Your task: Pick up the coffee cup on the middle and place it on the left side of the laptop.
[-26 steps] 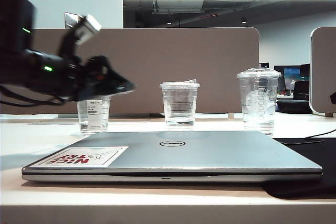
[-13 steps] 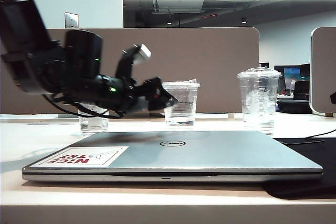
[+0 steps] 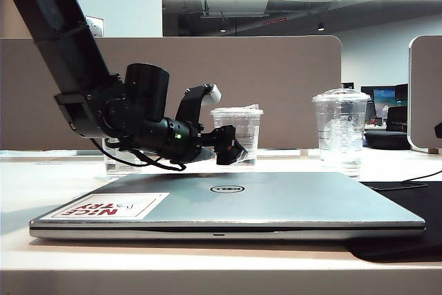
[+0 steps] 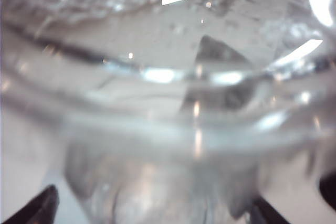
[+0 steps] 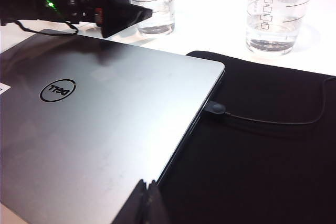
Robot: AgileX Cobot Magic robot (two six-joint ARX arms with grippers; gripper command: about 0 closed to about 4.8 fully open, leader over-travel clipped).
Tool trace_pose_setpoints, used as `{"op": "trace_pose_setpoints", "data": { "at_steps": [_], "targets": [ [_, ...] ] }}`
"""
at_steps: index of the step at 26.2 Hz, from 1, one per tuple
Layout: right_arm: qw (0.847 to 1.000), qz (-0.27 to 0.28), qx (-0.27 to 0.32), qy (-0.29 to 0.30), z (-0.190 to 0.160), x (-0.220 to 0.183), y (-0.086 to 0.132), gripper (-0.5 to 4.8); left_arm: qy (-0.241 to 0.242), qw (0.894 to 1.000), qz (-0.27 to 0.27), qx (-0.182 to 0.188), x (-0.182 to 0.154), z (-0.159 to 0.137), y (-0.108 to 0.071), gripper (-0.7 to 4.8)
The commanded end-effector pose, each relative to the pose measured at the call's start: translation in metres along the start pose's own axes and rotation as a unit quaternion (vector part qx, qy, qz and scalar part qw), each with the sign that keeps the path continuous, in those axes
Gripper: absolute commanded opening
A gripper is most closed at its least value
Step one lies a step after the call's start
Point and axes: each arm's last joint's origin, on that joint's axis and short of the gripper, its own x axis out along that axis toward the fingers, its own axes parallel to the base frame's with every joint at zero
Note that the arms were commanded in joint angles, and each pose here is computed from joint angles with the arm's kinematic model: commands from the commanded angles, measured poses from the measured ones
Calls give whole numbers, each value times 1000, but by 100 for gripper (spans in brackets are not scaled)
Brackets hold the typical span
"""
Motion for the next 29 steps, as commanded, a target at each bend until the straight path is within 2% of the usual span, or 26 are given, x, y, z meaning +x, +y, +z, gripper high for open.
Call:
{"op": "trace_pose_setpoints", "data": {
  "at_steps": [1, 7, 17, 19, 23, 25, 26, 29],
  "targets": [
    [1000, 1, -1, -6, 0, 0, 0, -5, -19, 1000, -4, 6, 10, 8, 0, 479],
    [1000, 2, -1, -6, 0, 0, 0, -5, -31, 1000, -6, -2, 23, 10, 4, 479],
    [1000, 2, -1, -6, 0, 0, 0, -5, -17, 1000, -20, -9, 26, 10, 4, 479],
    [1000, 2, -1, -6, 0, 0, 0, -5, -18, 1000, -20, -9, 26, 10, 4, 423],
    [1000, 2, -1, -6, 0, 0, 0, -5, -22, 1000, -20, -8, 26, 11, 4, 412],
    [1000, 2, -1, -6, 0, 0, 0, -5, -22, 1000, -20, -7, 26, 11, 5, 325],
    [1000, 2, -1, -6, 0, 0, 0, -5, -23, 1000, -20, -7, 26, 11, 5, 305],
    [1000, 2, -1, -6, 0, 0, 0, -5, -25, 999, -20, -6, 25, 12, 5, 309]
  ]
}}
